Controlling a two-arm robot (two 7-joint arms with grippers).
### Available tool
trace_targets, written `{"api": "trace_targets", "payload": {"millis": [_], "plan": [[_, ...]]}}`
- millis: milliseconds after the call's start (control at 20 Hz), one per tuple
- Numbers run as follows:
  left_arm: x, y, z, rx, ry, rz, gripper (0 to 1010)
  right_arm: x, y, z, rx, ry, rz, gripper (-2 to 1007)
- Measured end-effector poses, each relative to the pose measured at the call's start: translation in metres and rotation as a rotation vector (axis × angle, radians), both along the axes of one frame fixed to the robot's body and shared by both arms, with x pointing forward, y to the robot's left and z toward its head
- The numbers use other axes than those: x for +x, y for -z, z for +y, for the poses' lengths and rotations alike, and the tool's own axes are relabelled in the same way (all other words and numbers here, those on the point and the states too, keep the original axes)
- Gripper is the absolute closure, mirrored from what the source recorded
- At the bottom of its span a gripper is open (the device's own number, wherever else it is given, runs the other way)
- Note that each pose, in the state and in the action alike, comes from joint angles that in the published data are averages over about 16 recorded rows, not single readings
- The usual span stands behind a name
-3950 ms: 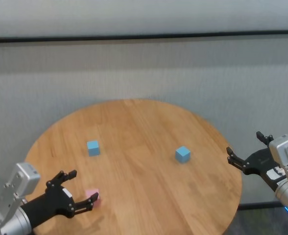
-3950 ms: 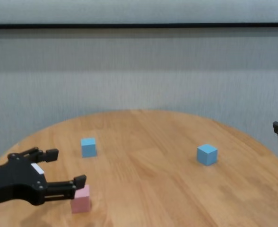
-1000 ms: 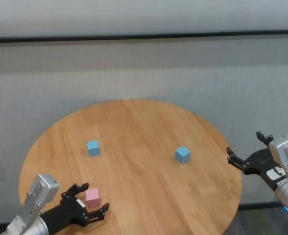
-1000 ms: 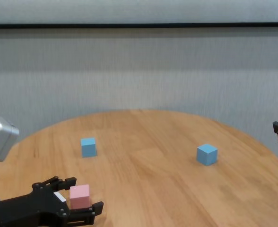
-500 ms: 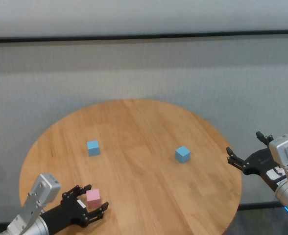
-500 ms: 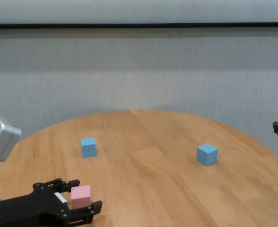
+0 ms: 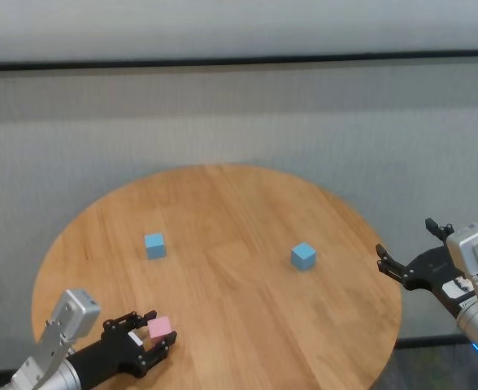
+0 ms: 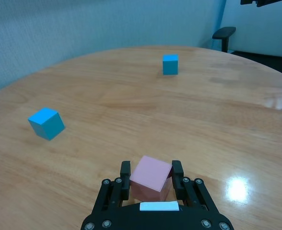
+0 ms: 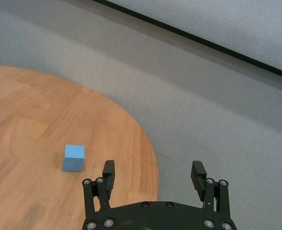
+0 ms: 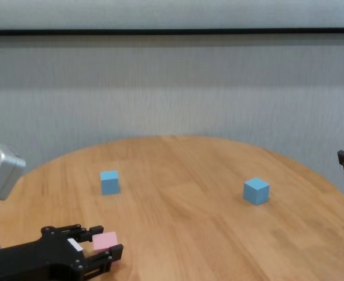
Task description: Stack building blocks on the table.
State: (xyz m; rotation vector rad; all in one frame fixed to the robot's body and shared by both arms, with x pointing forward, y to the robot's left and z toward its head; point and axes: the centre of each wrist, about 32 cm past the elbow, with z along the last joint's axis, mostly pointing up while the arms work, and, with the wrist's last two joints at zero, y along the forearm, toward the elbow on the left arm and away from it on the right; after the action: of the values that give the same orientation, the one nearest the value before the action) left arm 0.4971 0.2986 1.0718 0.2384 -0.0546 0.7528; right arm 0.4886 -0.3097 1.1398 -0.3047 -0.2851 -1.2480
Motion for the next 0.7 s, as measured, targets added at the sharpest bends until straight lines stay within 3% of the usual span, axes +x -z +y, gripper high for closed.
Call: {"api": "trace_targets", "payload": {"millis": [300, 700], "plan": [[0.0057, -0.0101, -0.001, -0.007, -0.001, -0.031, 474, 0.0, 0.0, 0.0, 0.0, 0.0, 0.0, 4], [0.0251, -0.0328, -0.0116, -0.015, 0.014, -0.097, 475, 0.0, 0.0, 0.0, 0.0, 0.0, 0.0, 4]]}}
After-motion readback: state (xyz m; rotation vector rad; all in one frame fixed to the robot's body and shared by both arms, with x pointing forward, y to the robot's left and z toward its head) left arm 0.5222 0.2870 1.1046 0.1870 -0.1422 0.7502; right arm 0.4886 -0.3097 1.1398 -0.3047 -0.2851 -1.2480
